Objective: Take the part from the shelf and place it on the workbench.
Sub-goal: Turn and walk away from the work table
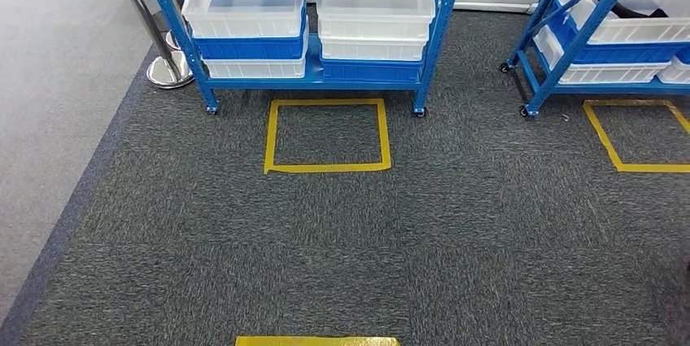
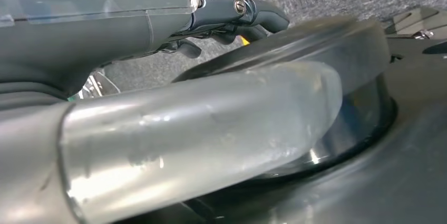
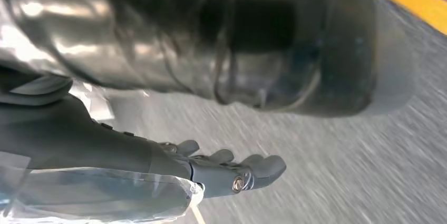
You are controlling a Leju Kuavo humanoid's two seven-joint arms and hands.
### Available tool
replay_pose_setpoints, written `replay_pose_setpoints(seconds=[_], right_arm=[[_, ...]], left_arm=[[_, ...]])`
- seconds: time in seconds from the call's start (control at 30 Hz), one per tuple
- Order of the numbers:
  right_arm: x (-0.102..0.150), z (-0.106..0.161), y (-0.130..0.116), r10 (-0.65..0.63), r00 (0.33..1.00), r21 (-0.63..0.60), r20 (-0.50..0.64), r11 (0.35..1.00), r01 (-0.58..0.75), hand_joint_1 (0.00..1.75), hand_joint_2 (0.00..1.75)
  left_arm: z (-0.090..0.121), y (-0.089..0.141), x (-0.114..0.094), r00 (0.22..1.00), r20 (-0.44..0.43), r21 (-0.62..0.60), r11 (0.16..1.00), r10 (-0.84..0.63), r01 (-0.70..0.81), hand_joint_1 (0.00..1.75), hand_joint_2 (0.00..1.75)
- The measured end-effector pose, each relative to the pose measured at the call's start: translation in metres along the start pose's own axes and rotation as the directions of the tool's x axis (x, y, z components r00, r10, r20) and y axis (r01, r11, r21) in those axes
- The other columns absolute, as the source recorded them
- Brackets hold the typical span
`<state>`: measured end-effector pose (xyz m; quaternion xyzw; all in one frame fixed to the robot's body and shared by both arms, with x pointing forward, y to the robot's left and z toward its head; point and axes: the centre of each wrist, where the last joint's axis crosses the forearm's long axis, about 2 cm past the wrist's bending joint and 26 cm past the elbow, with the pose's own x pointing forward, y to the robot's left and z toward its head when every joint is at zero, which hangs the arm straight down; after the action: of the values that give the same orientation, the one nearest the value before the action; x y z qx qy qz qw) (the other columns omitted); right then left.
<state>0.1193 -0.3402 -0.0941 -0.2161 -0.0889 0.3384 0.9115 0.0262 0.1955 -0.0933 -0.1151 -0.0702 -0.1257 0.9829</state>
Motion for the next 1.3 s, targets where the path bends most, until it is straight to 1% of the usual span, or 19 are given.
replay_pose_setpoints(seconds=[0.03, 0.17, 0.27, 0.43, 0.63, 0.8, 1.03, 1.3], right_arm=[[-0.008, 0.001, 0.007, -0.01, 0.999, 0.02, -0.031, 1.0, 0.01, 0.0, 1.75], [-0.036, 0.006, 0.036, -0.043, 0.989, 0.117, -0.143, 0.991, 0.06, 0.0, 1.75], [-0.04, 0.011, 0.052, -0.097, 0.974, 0.167, -0.202, 0.977, 0.132, 0.0, 1.75], [-0.034, 0.017, 0.067, -0.185, 0.948, 0.22, -0.26, 0.944, 0.245, 0.0, 1.75], [-0.028, 0.022, 0.08, -0.214, 0.931, 0.252, -0.295, 0.923, 0.292, 0.0, 1.75], [-0.017, 0.028, 0.092, -0.236, 0.908, 0.238, -0.346, 0.914, 0.328, 0.0, 1.75], [-0.003, 0.034, 0.102, -0.246, 0.909, 0.261, -0.336, 0.903, 0.34, 0.0, 1.75], [-0.003, 0.035, 0.104, -0.257, 0.913, 0.269, -0.316, 0.899, 0.346, 0.0, 1.75]], left_arm=[[0.0, -0.001, -0.001, 1.0, -0.004, -0.003, 1.0, 0.003, -0.003, 0.0, 0.0], [0.003, -0.003, -0.003, 1.0, -0.019, -0.006, 1.0, 0.015, -0.015, 0.0, 0.0], [0.005, -0.005, -0.004, 0.999, -0.027, -0.004, 1.0, 0.019, -0.019, 0.0, 0.0], [0.008, -0.005, -0.002, 1.0, -0.023, 0.009, 1.0, 0.017, -0.017, 0.0, 0.0], [0.009, -0.004, -0.001, 1.0, -0.013, 0.016, 1.0, 0.011, -0.011, 0.0, 0.0], [0.01, -0.004, -0.001, 1.0, -0.022, 0.022, 1.0, 0.001, -0.001, 0.0, 0.0], [0.01, -0.007, -0.001, 1.0, -0.026, 0.02, 1.0, 0.003, -0.003, 0.0, 0.0], [0.01, -0.007, -0.001, 1.0, -0.021, 0.029, 1.0, 0.003, -0.002, 0.0, 0.0]])
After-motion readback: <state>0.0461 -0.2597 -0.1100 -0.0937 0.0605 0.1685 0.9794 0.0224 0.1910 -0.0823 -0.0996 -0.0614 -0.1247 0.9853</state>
